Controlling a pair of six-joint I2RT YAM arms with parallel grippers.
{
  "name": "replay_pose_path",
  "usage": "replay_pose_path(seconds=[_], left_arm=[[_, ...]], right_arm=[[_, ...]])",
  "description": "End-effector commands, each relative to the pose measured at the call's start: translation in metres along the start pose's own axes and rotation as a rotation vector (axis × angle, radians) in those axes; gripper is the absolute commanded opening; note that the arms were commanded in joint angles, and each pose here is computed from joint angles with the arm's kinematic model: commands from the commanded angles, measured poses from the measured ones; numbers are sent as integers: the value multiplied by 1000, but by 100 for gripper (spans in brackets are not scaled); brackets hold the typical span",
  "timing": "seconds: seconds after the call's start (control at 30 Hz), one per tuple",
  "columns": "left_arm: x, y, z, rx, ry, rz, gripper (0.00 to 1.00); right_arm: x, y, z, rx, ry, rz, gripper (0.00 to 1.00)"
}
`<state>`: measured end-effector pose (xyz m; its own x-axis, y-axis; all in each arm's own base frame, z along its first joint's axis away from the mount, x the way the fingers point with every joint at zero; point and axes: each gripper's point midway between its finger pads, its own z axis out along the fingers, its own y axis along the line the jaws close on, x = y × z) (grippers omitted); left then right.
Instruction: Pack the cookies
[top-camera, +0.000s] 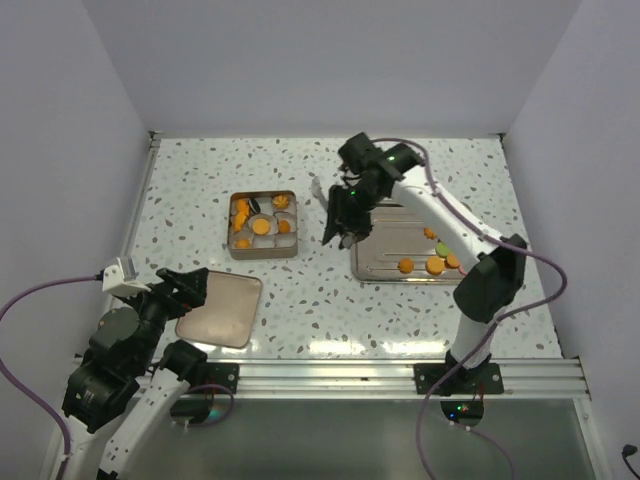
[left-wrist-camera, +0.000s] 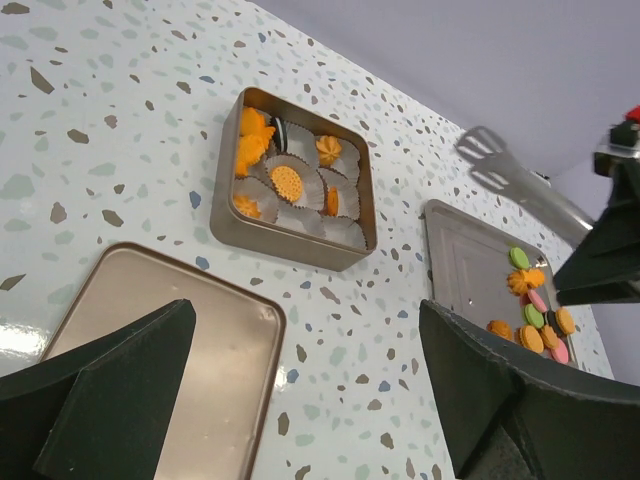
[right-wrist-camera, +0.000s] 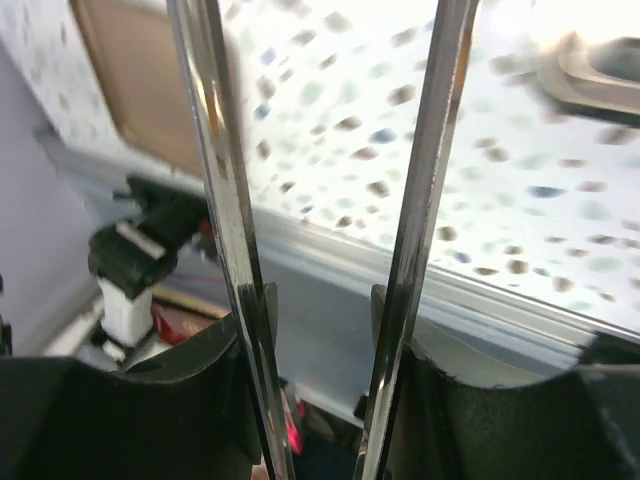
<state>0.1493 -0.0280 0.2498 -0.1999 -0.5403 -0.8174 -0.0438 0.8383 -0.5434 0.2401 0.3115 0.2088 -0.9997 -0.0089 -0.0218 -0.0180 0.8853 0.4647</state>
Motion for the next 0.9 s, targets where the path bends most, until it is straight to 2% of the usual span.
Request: replay_pose_path(seconds=[0.0, 0.03, 0.1, 0.13, 0.17, 0.37, 0.53, 0.87], left_arm=[[-5, -7, 1, 34, -17, 11, 100], [-4, -8, 2, 36, -13, 15, 100], [-3, -8, 2, 36, -8, 19, 100], [-4, -8, 2, 37, -10, 17, 100], [-4, -8, 2, 35, -9, 16, 100], [-3, -8, 2, 37, -6, 18, 100], [-1, -9, 4, 38, 7, 32, 100], [-3, -8, 2, 34, -3, 23, 100]], right_arm=[[-8, -72, -58, 142, -128, 26, 45], [4, -89, -61, 187, -99, 47, 46], [14, -110, -74, 216, -122, 64, 46], [25, -125, -66, 247, -89, 87, 46], [32, -133, -73, 241, -117, 99, 46], [79, -200, -47, 314, -29, 250, 47], [99, -214, -36, 318, 21, 274, 47], [117, -211, -19, 254, 103, 281, 49]])
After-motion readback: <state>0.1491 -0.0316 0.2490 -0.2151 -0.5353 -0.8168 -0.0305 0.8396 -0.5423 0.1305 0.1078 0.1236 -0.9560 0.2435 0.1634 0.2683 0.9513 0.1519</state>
